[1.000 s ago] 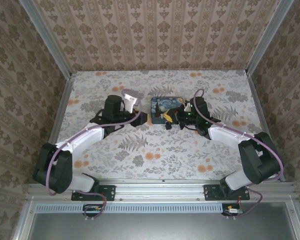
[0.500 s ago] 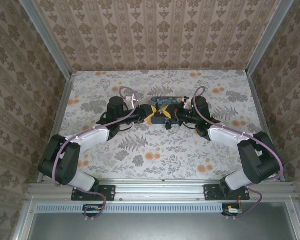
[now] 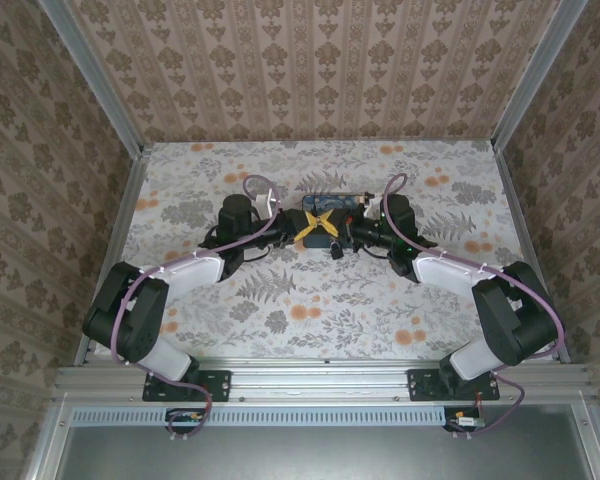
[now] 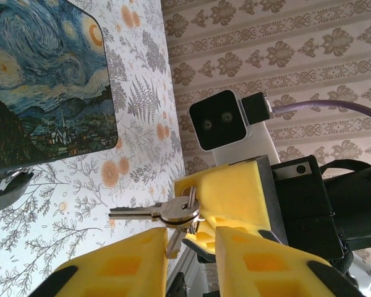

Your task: Unlock the padlock with the key

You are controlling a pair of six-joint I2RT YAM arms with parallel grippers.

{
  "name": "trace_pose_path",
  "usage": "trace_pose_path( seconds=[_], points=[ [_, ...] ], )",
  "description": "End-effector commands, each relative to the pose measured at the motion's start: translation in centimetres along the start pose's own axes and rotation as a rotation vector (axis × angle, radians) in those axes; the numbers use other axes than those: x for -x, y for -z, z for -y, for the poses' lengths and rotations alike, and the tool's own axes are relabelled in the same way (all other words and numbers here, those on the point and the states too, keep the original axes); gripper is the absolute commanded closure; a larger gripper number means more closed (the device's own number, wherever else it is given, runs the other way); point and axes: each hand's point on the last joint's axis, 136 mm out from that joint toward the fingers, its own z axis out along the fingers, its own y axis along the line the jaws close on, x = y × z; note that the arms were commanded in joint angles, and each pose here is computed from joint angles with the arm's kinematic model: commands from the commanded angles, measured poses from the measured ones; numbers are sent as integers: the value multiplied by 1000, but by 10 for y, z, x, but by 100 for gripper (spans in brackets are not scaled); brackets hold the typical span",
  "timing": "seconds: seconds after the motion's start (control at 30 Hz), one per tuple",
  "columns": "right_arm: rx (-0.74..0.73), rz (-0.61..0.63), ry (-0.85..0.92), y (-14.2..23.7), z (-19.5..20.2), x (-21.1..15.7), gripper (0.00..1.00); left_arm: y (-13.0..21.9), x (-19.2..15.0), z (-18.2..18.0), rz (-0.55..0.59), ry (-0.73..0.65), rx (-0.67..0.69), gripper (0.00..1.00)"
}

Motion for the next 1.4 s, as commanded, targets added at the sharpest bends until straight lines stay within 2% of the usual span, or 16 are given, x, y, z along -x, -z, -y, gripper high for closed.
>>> trace_pose_path(
  seconds=[0.0,0.1,0.2,0.27,0.4,0.47,0.57,0.63,0.73,0.8,0.87,0.97,1.03,1.17,1.27,1.37],
  points=[
    [10,-9,-9,-3,2,-2,100,0,0,7,-2,-20,-35,77],
    [8,-10,-10,-3,3,-3,100,-1,0,9,-10,-31,-43,82],
    [7,-10,-5,-2,2,-4,97,-1,-2,11,-28,-53,-51,94],
    [-5,-11,1,0,4,-5,91,1,-4,9,-54,-74,-47,100],
    [-57,5,18,12,16,-2,65,7,-10,-4,-129,-98,15,100],
    [-100,33,29,25,27,4,56,9,-19,-12,-188,-103,60,100],
    [-202,93,86,50,41,16,51,7,-52,-32,-365,-95,173,100],
    [-294,117,150,63,48,22,50,11,-87,-55,-537,-117,345,100],
    [-343,114,224,70,45,24,49,27,-125,-84,-791,-220,614,100],
    [-351,106,249,71,44,24,49,37,-128,-92,-856,-267,707,100],
    [-353,79,287,69,44,22,49,39,-123,-89,-844,-283,703,100],
    [-363,1,305,62,57,14,50,31,-110,-76,-766,-256,613,100],
    [-353,-50,290,56,67,8,52,34,-104,-74,-769,-271,638,100],
    [-343,-86,264,47,78,2,54,28,-99,-61,-736,-295,581,100],
    [-292,-150,305,35,69,-11,52,35,-97,-62,-752,-347,624,100],
    [-246,-207,358,28,65,-22,52,34,-95,-51,-746,-386,555,100]
  ],
)
